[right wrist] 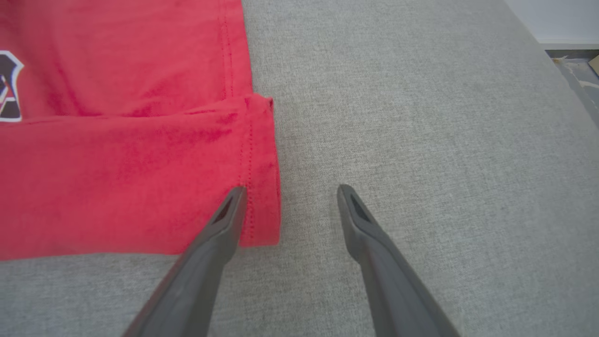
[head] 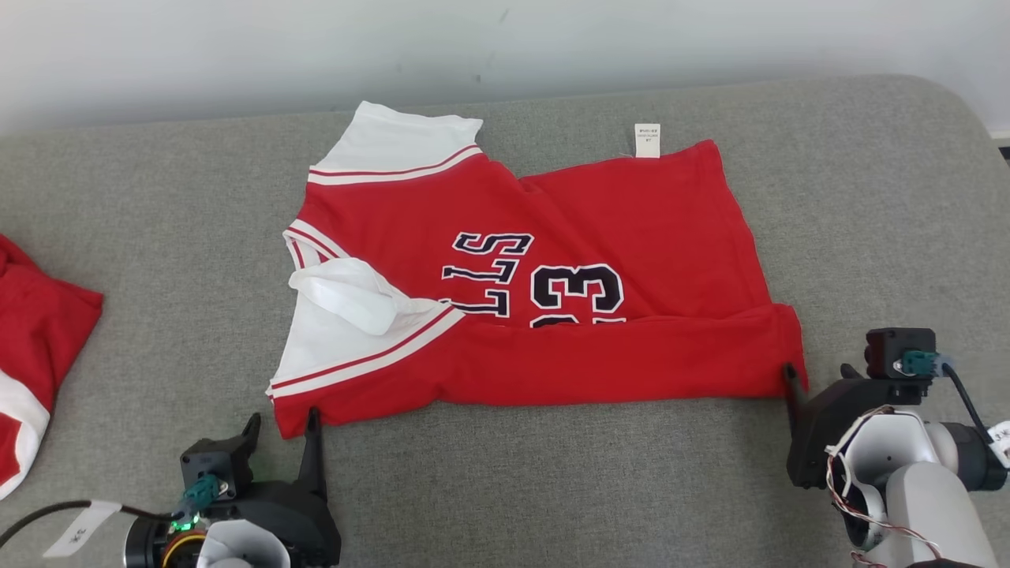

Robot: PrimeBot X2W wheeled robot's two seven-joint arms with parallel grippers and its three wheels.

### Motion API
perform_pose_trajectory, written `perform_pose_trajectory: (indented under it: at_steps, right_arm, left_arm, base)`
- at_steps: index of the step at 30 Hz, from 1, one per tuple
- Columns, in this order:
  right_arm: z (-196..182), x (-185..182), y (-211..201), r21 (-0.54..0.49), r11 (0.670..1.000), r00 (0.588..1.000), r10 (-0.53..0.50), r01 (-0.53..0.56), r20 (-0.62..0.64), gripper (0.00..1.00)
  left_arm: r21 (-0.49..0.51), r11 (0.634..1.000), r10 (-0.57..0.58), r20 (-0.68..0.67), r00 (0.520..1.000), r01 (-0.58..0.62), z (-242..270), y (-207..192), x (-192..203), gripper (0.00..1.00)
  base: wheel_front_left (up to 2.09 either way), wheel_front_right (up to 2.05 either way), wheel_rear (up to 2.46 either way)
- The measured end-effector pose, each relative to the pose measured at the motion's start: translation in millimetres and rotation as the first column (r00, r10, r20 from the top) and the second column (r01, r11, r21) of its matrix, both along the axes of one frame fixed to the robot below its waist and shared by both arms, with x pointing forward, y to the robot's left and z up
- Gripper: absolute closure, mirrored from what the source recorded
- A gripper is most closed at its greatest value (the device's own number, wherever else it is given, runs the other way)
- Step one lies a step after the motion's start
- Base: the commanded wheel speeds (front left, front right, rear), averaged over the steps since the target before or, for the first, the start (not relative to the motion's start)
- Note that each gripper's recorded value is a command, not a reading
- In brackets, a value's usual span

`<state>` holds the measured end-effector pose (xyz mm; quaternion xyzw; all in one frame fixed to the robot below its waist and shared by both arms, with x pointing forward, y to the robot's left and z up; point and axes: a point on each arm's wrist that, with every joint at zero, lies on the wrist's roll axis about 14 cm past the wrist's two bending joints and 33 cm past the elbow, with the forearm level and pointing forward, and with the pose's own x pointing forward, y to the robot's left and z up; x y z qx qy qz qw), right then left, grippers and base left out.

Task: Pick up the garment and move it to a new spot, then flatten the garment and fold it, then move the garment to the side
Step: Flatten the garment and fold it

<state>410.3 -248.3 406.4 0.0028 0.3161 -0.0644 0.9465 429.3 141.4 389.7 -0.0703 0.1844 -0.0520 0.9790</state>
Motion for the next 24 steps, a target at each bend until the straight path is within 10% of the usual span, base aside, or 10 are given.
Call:
perform_pose_trajectory:
  at_steps: [12, 17, 21, 22, 23, 24]
  right_arm:
    - [-24.6, 10.8, 22.9, 0.088, 0.996, 0.995, 0.040, -0.032, -0.095, 0.00]
    - [-32.4, 15.0, 30.2, 0.108, 0.993, 0.990, 0.058, -0.044, -0.130, 0.00]
    - [-37.3, 15.3, 36.8, 0.122, 0.991, 0.983, 0.079, -0.060, -0.165, 0.00]
    - [-37.9, 15.2, 37.7, 0.124, 0.990, 0.982, 0.083, -0.062, -0.172, 0.20]
    - [-38.0, 15.2, 38.3, 0.124, 0.990, 0.981, 0.085, -0.064, -0.175, 0.67]
    - [-38.0, 15.3, 39.4, 0.125, 0.990, 0.980, 0.089, -0.067, -0.176, 0.95]
  left_arm:
    - [-0.045, 0.999, 0.001, -0.076, 0.997, -0.005, -14.8, -6.5, 7.8, 0.03]
    - [-0.058, 0.998, -0.018, -0.107, 0.994, 0.012, -19.2, -9.4, 9.7, 1.00]
    - [-0.072, 0.997, -0.038, -0.126, 0.991, 0.029, -21.8, -14.4, 9.2, 1.00]
    - [-0.073, 0.997, -0.039, -0.127, 0.991, 0.030, -22.1, -14.7, 9.1, 1.00]
    - [-0.075, 0.997, -0.039, -0.129, 0.991, 0.030, -22.4, -14.7, 9.2, 1.00]
    - [-0.077, 0.997, -0.039, -0.130, 0.991, 0.029, -22.4, -15.1, 9.5, 1.00]
  base:
    - [0.00, 0.00, 0.00]
    - [0.00, 0.00, 0.00]
    - [0.00, 0.00, 0.00]
    - [0.00, 0.00, 0.00]
    - [0.00, 0.00, 0.00]
    - [0.00, 0.00, 0.00]
